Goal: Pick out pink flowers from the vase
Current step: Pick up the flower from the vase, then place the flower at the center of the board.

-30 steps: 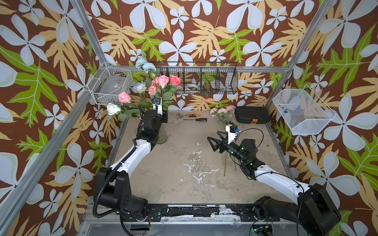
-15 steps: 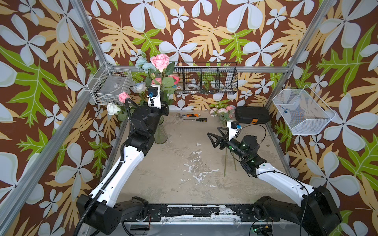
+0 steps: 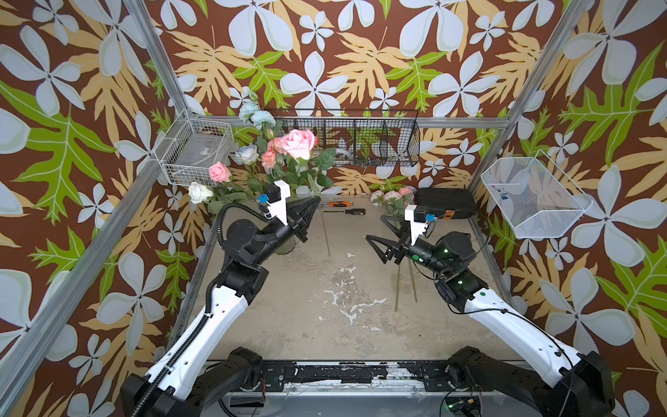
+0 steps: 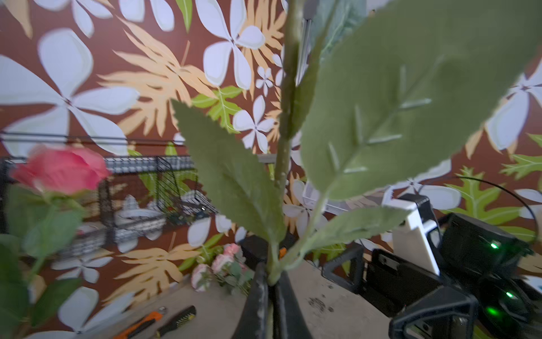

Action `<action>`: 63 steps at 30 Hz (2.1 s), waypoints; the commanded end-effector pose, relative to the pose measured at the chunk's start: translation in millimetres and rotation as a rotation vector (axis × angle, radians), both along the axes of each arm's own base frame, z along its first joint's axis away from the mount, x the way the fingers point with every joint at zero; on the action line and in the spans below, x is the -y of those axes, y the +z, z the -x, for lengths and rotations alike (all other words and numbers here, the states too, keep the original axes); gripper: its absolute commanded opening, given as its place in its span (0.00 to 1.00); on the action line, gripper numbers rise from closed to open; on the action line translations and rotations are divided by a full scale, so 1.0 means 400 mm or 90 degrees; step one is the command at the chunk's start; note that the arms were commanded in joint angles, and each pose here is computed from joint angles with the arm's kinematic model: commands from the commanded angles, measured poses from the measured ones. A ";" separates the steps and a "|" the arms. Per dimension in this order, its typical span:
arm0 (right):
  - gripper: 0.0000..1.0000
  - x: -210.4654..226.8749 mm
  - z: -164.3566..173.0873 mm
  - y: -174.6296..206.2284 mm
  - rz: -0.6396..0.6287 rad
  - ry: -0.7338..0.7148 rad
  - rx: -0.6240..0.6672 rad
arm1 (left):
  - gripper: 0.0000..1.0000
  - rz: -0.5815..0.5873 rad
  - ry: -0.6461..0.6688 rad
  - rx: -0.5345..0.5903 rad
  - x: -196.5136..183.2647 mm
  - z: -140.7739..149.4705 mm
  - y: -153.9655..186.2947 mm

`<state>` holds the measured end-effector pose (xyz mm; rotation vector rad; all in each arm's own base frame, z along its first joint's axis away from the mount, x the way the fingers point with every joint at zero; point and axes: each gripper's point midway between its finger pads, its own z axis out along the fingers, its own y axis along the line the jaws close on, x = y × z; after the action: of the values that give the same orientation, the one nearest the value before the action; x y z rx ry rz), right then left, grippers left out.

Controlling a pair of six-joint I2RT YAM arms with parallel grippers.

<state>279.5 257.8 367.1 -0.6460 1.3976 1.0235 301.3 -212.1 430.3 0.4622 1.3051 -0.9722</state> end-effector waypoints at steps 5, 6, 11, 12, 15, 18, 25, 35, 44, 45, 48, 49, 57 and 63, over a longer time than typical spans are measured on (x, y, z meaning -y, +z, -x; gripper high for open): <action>0.98 -0.104 0.047 -0.044 0.061 0.097 0.016 | 0.00 0.068 -0.222 0.012 0.099 0.119 -0.004; 0.98 -0.116 0.046 -0.049 0.067 0.096 0.017 | 0.00 0.067 -0.233 0.015 0.109 0.127 -0.007; 0.93 -0.148 0.023 -0.063 0.077 0.082 0.022 | 0.00 0.068 -0.266 0.008 0.139 0.145 -0.015; 0.91 -0.151 0.019 -0.062 0.079 0.081 0.025 | 0.00 0.068 -0.269 0.005 0.140 0.146 -0.017; 0.72 -0.151 0.003 -0.059 0.082 0.064 0.033 | 0.00 0.065 -0.268 -0.002 0.141 0.148 -0.026; 0.52 -0.150 -0.001 -0.056 0.078 0.058 0.041 | 0.00 0.061 -0.266 -0.005 0.141 0.149 -0.034; 0.00 -0.144 -0.003 -0.048 0.066 0.048 0.039 | 0.00 0.062 -0.261 -0.028 0.147 0.130 -0.067; 0.00 -0.115 0.003 -0.126 0.069 0.023 -0.060 | 0.86 0.069 -0.108 -0.030 0.111 0.033 -0.104; 0.00 0.026 -0.073 -0.307 0.118 -0.165 -0.247 | 0.92 0.046 0.056 -0.069 0.016 0.010 -0.244; 0.00 0.055 -0.089 -0.337 0.118 -0.187 -0.281 | 0.92 0.040 0.076 -0.075 0.001 0.013 -0.266; 0.00 0.134 -0.135 -0.423 0.131 -0.249 -0.372 | 0.92 0.022 0.113 -0.095 -0.029 0.023 -0.322; 0.00 0.153 -0.150 -0.442 0.139 -0.265 -0.395 | 0.92 0.015 0.120 -0.102 -0.035 0.025 -0.338; 0.00 0.185 -0.269 -0.569 0.230 -0.322 -0.523 | 0.92 -0.008 0.133 -0.124 -0.041 0.022 -0.388; 0.00 0.166 -0.352 -0.660 0.257 -0.338 -0.590 | 0.92 -0.019 0.117 -0.131 -0.023 0.013 -0.396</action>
<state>417.1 192.4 117.6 -0.0504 2.3994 0.6217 295.8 -200.3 268.5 0.2417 1.5310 -0.8652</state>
